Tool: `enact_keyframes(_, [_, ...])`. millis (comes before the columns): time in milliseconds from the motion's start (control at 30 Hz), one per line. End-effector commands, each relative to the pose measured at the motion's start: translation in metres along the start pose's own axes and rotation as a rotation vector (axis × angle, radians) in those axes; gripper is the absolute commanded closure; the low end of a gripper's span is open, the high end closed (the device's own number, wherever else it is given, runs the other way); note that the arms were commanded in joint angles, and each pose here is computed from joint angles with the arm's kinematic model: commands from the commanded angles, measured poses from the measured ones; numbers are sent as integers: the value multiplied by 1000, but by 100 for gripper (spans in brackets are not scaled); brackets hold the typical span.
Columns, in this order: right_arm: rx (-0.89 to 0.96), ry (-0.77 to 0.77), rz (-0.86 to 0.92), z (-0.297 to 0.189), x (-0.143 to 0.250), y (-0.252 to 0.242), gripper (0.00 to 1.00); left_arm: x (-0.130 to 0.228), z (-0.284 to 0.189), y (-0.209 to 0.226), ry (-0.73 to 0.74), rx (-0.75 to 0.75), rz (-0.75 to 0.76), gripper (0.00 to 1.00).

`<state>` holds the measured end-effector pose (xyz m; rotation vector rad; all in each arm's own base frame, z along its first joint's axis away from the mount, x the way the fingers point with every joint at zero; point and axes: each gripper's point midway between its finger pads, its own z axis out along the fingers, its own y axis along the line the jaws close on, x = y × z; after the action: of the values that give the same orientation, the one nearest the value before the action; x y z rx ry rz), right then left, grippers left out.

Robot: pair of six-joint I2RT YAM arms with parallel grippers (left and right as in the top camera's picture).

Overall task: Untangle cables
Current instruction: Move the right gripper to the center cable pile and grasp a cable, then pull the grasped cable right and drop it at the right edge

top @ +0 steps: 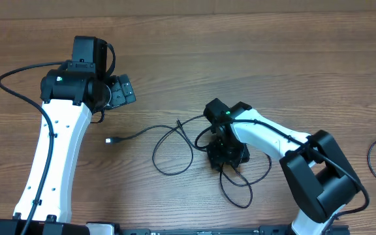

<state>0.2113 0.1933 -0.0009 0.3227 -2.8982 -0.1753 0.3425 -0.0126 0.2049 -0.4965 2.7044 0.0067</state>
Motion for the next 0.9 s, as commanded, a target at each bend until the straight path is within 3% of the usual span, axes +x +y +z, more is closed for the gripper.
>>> enact_keyframes(0, [-56,65,-24,31,8,6,60,-4,-1,-1,-8,7,19,0])
enact_keyframes(33, [-61,52,-24,31,4,7,78,-4,-1,-1,-8,7,18,0])
enact_keyframes(100, [-67,35,-23,31,0,7,96,-4,-1,-1,-8,7,18,0])
enact_keyframes(300, [-79,32,70,12,-13,-4,96,-3,-1,-1,-8,7,18,0])
enact_keyframes(433, [-95,0,71,-31,-30,-9,96,-4,-1,-1,-8,7,18,0])
enact_keyframes(700, [-176,-290,9,-150,-81,11,96,-4,-1,-1,-8,6,18,0])
enact_keyframes(867, [-138,-502,49,-209,-119,-8,96,-4,-1,-1,-8,7,19,0])
